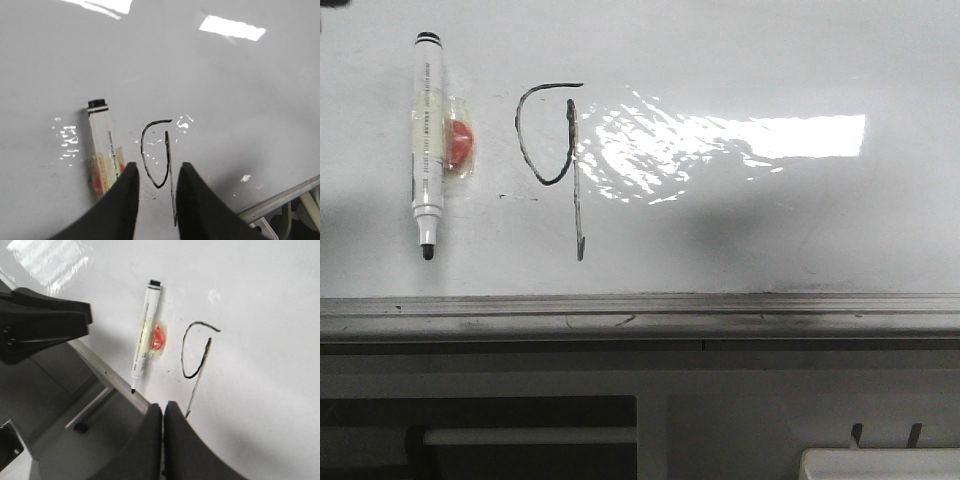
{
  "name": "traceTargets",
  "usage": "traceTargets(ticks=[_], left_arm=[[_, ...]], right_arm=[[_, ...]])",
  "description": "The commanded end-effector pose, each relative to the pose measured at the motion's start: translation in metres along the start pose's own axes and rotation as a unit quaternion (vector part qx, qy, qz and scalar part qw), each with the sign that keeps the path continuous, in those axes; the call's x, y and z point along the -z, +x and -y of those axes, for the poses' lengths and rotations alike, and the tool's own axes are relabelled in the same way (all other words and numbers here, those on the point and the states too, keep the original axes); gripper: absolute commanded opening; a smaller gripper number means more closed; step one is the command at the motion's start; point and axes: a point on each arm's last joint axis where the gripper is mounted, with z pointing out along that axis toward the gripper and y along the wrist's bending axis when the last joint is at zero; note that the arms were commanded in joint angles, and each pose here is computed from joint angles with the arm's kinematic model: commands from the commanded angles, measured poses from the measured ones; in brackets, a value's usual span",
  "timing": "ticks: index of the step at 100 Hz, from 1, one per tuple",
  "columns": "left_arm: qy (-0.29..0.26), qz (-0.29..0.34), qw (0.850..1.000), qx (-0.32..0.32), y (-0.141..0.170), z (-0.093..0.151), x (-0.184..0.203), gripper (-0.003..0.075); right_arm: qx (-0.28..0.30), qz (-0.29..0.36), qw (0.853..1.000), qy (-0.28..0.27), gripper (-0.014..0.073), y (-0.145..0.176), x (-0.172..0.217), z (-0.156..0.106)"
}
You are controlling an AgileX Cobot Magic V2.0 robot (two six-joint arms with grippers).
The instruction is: Write number 9 on whiteboard
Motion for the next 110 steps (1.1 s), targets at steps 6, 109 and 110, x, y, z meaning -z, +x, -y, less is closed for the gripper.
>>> traceTargets(ticks=[6,109,110], left_arm=[[0.031,0.094,0.994,-0.042,-0.018,0.007,0.034,-0.0019],[0.048,0.146,0.986,-0.06,0.072,-0.03,0.081,-0.002],[0.048,0.146,0.986,-0.06,0.072,-0.03,0.081,-0.002]], right_arm=[[0.046,0.131,0.99,0.003,-0.007,0.011,0.025,0.005],[0.059,0.192,0.98,-0.001,-0.007,0.172,0.05,0.036],[0.059,0.192,0.98,-0.001,-0.0071,0.172,0.05,0.036]])
